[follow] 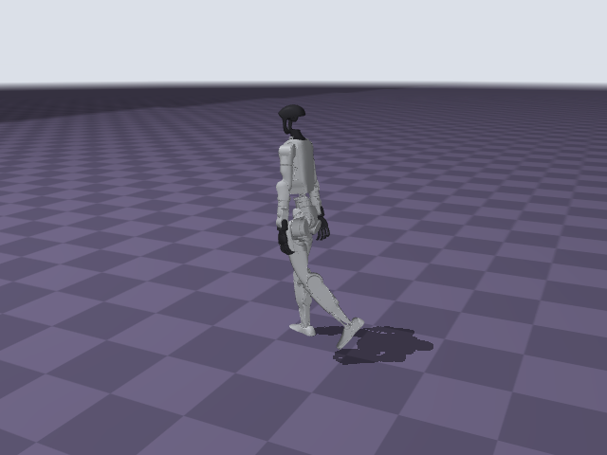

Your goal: Walk run

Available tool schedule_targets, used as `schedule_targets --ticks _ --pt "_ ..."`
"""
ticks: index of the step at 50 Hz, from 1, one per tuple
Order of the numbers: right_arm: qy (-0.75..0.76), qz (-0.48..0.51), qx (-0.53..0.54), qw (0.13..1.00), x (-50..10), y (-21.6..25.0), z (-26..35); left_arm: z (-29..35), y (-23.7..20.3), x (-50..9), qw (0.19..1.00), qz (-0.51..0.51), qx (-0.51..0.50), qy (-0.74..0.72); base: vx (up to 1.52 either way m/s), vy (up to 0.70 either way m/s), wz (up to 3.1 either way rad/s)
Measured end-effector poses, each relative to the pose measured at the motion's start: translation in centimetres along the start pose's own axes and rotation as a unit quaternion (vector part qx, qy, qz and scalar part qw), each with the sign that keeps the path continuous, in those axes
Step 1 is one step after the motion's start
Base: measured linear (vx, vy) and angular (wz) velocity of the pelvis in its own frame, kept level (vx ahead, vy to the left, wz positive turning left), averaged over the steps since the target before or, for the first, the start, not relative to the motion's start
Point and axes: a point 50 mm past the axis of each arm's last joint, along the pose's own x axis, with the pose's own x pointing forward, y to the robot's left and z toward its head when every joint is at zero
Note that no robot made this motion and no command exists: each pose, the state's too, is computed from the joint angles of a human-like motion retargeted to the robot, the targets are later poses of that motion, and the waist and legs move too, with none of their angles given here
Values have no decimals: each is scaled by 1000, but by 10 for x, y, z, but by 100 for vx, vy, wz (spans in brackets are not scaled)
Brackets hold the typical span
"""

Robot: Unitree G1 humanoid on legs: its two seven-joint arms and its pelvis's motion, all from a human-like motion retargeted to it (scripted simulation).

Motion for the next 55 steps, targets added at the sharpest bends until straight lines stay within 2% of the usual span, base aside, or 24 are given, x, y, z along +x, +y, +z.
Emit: schedule_targets --ticks 12,17,22,28,35,38,43,48,55 --pt "-102 -62 -119 986 -23 -13 97 -38 -51 0 988 -65 -125 71 50 -15 12" --pt "-178 -57 -128 974 -36 -7 135 -42 -60 -1 988 -94 -85 92 63 -9 -41" --pt "-238 -3 -99 966 -40 17 151 -46 -57 -2 988 -107 -31 111 66 2 -27" --pt "-209 24 -91 973 -26 22 121 -41 -41 -1 992 -62 -29 109 75 6 -30" --pt "-120 -58 -109 985 -9 -2 62 -19 -21 0 995 -31 -67 73 74 8 -38" --pt "-96 -79 -111 986 -7 -8 49 -8 1 -1 996 0 -82 46 52 0 -35" --pt "-68 -49 -70 994 -3 -5 30 15 44 -8 993 83 -80 -6 50 -3 27" --pt "-47 -35 -47 997 0 0 15 34 73 -17 990 111 -73 -48 54 -10 44" --pt "-15 -24 -48 998 0 1 7 44 81 -20 989 120 -60 -61 57 -17 32"
